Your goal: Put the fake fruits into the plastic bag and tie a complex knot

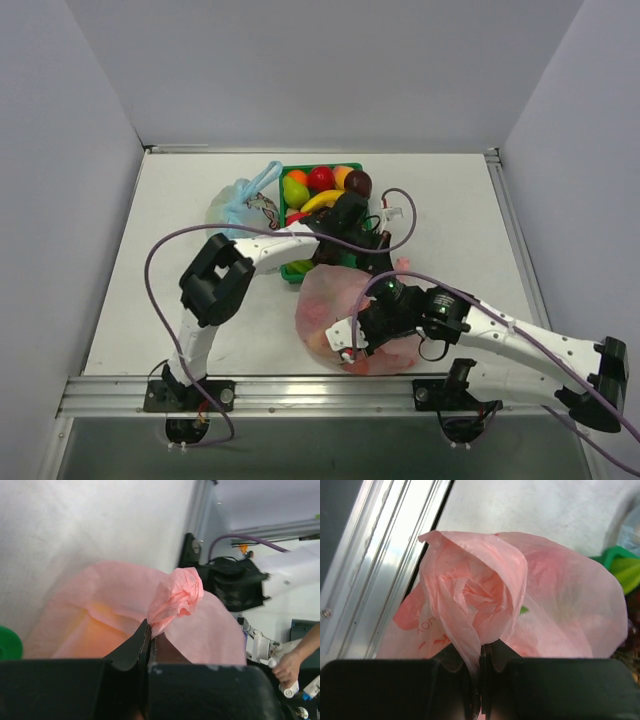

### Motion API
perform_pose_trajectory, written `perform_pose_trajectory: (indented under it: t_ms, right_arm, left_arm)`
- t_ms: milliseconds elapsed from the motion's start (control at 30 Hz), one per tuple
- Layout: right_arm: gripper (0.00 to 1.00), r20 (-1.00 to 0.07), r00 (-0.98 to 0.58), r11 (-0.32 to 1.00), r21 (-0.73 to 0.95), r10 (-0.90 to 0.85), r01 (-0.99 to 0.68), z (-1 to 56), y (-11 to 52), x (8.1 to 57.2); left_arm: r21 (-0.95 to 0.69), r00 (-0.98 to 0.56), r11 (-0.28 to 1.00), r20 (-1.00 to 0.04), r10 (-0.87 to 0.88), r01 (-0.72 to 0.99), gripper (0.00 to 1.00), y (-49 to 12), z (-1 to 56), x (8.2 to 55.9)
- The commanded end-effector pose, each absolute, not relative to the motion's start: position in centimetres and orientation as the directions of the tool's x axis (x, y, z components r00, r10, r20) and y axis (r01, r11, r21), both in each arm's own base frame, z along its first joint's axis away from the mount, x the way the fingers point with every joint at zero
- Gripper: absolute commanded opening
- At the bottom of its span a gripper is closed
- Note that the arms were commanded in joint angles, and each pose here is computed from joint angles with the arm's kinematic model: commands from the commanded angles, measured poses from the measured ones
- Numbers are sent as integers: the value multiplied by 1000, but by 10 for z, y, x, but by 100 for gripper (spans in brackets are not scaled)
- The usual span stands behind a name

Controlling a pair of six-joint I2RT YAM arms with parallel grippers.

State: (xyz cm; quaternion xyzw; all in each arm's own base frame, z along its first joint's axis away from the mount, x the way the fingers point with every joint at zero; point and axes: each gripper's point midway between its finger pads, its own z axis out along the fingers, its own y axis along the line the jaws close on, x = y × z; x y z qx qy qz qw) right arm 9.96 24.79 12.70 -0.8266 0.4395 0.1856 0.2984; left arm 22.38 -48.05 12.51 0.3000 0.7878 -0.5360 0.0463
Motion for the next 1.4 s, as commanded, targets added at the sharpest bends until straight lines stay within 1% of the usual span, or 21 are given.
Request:
perform_pose_trajectory:
  t_ms: [0, 67, 100, 167, 233, 267, 333, 467, 567, 600, 700, 800, 867, 900, 933, 1067, 1167, 1200, 1267, 1300, 1367]
  right_arm:
    - [0, -647, 376, -267, -265, -664, -927, 149, 238, 97]
    - [0, -669, 309, -206, -230, -676, -951, 148, 232, 100]
    - [0, -680, 277, -174, -218, -679, -960, 150, 230, 102]
    - [0, -713, 176, -79, -167, -678, -983, 154, 225, 110]
    - [0, -736, 101, -9, -127, -670, -992, 157, 222, 113]
    - [0, -746, 69, 26, -115, -662, -993, 159, 219, 117]
    - [0, -767, 30, 65, -94, -641, -993, 163, 218, 119]
    - [0, -805, -150, 216, 29, -574, -976, 168, 214, 133]
    - [0, -821, -233, 255, 111, -522, -961, 174, 216, 139]
    - [0, -815, -294, 305, 152, -499, -940, 176, 213, 147]
    - [0, -809, -388, 357, 238, -442, -903, 184, 212, 162]
    - [0, -783, -451, 359, 310, -429, -880, 184, 216, 167]
    - [0, -780, -459, 344, 330, -425, -879, 190, 220, 168]
    - [0, -773, -468, 343, 340, -428, -876, 189, 222, 170]
    - [0, -773, -470, 338, 346, -427, -875, 192, 224, 171]
    - [0, -777, -450, 295, 348, -441, -890, 197, 230, 170]
    - [8, -791, -408, 265, 317, -455, -910, 201, 230, 166]
    - [14, -791, -391, 269, 293, -470, -917, 199, 229, 166]
    - [20, -787, -364, 257, 267, -498, -929, 197, 227, 161]
    - [28, -787, -350, 247, 256, -508, -935, 196, 228, 159]
    - [37, -783, -349, 241, 258, -515, -936, 195, 228, 157]
  left_arm:
    - [-783, -755, 75, -563, 336, 617, 1, -468, 205, 225]
    - [-751, -727, 38, -624, 287, 659, 1, -461, 225, 229]
    - [-757, -739, 54, -616, 272, 651, 1, -452, 221, 233]
    - [-722, -709, 27, -670, 219, 691, 1, -441, 240, 235]
    - [-705, -696, 28, -693, 188, 709, 1, -425, 235, 236]
    - [-679, -670, 11, -722, 173, 734, 0, -417, 247, 231]
    - [-641, -632, 15, -754, 181, 768, 0, -403, 237, 227]
    - [-534, -529, 12, -833, 162, 845, 0, -378, 240, 213]
    - [-453, -451, 17, -880, 150, 891, 0, -363, 236, 203]
    - [-407, -404, 10, -902, 149, 913, 0, -359, 234, 200]
    - [-310, -305, -15, -942, 140, 951, 0, -346, 236, 187]
    - [-199, -186, -96, -974, 125, 975, 0, -341, 245, 170]
    - [-174, -157, -122, -978, 135, 977, 0, -343, 246, 163]
    - [-114, -96, -148, -987, 125, 982, 0, -347, 254, 163]
    - [-125, -98, -182, -984, 150, 975, 0, -351, 250, 154]
    - [-128, -93, -188, -978, 186, 974, 0, -372, 250, 154]
    - [-189, -151, -187, -968, 199, 964, 2, -381, 252, 160]
    - [-204, -166, -181, -965, 204, 962, 3, -383, 251, 161]
    - [-201, -163, -178, -965, 205, 963, 3, -389, 251, 164]
    - [-195, -157, -178, -966, 208, 965, 4, -391, 251, 165]
    - [-209, -166, -175, -959, 230, 962, 3, -394, 246, 166]
